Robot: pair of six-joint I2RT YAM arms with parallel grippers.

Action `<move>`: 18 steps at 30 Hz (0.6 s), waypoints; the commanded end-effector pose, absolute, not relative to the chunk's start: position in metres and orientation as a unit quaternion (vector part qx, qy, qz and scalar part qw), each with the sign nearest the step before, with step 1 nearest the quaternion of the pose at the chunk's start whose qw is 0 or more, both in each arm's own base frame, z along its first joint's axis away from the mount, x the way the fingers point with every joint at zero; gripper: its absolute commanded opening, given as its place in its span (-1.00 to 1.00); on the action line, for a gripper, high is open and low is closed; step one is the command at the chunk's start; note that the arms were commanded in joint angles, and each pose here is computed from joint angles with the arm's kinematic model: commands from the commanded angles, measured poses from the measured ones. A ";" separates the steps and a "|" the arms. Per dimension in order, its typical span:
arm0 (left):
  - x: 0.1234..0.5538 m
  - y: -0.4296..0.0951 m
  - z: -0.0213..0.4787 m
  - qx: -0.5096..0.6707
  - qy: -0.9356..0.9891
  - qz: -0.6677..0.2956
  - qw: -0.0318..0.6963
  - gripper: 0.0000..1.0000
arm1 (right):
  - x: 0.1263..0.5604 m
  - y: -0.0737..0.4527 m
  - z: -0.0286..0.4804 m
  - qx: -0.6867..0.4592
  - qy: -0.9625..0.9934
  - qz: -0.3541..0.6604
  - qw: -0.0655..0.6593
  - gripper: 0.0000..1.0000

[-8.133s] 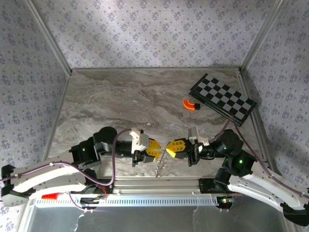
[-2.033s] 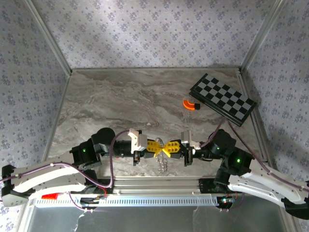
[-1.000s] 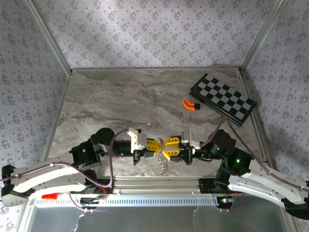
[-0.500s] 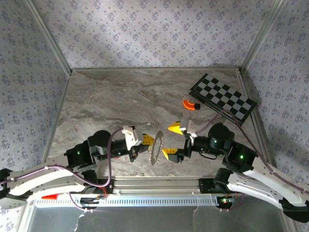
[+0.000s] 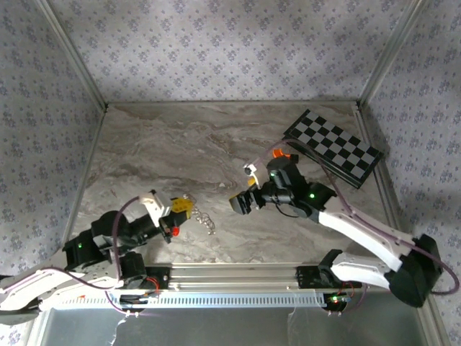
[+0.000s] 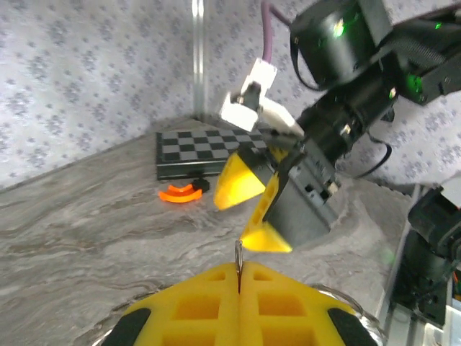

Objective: Put the keys on the keyring

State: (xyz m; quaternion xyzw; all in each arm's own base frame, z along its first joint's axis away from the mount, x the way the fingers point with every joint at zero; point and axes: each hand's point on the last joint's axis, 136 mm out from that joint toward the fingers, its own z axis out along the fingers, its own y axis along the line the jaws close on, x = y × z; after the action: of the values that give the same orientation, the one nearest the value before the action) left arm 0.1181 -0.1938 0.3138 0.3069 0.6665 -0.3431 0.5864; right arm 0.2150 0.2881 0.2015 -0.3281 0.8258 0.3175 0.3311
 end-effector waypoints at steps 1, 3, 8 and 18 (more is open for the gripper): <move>0.125 -0.166 0.315 0.264 0.686 -0.321 0.597 -1.00 | 0.220 0.303 0.193 -0.328 0.837 0.307 0.311 0.99; 0.123 -0.155 0.315 0.255 0.686 -0.322 0.600 -1.00 | 0.222 0.315 0.176 -0.334 0.843 0.304 0.291 0.99; 0.118 -0.135 0.315 0.240 0.685 -0.329 0.605 -1.00 | 0.219 0.348 0.147 -0.389 0.823 0.325 0.256 0.99; 0.126 -0.102 0.309 0.192 0.715 -0.292 0.606 -1.00 | 0.206 0.406 0.103 -0.488 0.766 0.361 0.212 1.00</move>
State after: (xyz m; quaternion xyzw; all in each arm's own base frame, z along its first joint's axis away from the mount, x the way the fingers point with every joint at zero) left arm 0.1215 -0.1233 0.2954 0.2356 0.7124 -0.2972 0.5905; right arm 0.2128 0.3813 0.0942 -0.4435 0.8111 0.3271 0.1964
